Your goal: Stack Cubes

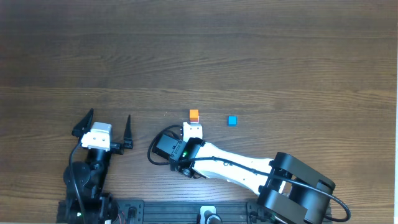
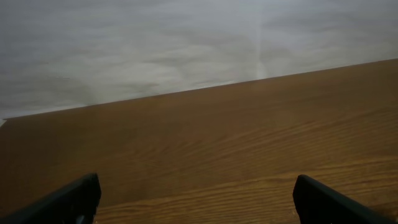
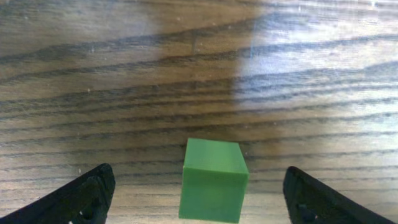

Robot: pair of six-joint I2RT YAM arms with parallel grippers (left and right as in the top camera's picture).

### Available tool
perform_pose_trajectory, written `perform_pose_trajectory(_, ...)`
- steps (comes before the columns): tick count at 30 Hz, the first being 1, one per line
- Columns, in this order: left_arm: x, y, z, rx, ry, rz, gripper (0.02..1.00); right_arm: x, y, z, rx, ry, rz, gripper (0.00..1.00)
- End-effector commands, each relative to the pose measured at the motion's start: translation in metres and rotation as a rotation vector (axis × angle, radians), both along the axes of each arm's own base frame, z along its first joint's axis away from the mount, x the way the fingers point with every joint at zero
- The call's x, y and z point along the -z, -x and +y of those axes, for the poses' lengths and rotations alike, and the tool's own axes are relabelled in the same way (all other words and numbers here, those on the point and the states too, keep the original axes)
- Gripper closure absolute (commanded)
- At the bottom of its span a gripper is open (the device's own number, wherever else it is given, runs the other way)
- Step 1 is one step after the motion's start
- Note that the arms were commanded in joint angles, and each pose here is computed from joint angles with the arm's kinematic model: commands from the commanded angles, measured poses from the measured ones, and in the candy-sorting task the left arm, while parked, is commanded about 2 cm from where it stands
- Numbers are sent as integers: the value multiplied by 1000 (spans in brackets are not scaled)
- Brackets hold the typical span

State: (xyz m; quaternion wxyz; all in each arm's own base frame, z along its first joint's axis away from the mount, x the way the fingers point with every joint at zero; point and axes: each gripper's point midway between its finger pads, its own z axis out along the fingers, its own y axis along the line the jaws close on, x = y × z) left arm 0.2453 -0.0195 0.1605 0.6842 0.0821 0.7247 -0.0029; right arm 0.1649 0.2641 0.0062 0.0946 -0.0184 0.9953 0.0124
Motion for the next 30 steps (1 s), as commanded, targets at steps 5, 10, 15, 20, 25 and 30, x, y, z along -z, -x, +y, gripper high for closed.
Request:
perform_pose_trajectory(5,1,0,-1,10,-17,-5,18,6,5,-8,16,31,23,272)
perform_pose_trajectory(10,1,0,-1,10,-17,-5,18,7,7,-11,31,38,32,332)
perform_pose_trajectory(15,1,0,-1,10,-17,-5,18,7,8,-10,34,36,35,432)
perform_pose_trajectory(20,1,0,-1,10,-17,-5,18,7,8,-10,41,33,39,507)
perform_pose_trajectory(25,1,0,-1,10,-17,-5,18,7,9,-10,48,31,42,566)
perform_pose_trajectory(30,1,0,-1,10,-17,-5,18,7,9,-10,48,31,42,625)
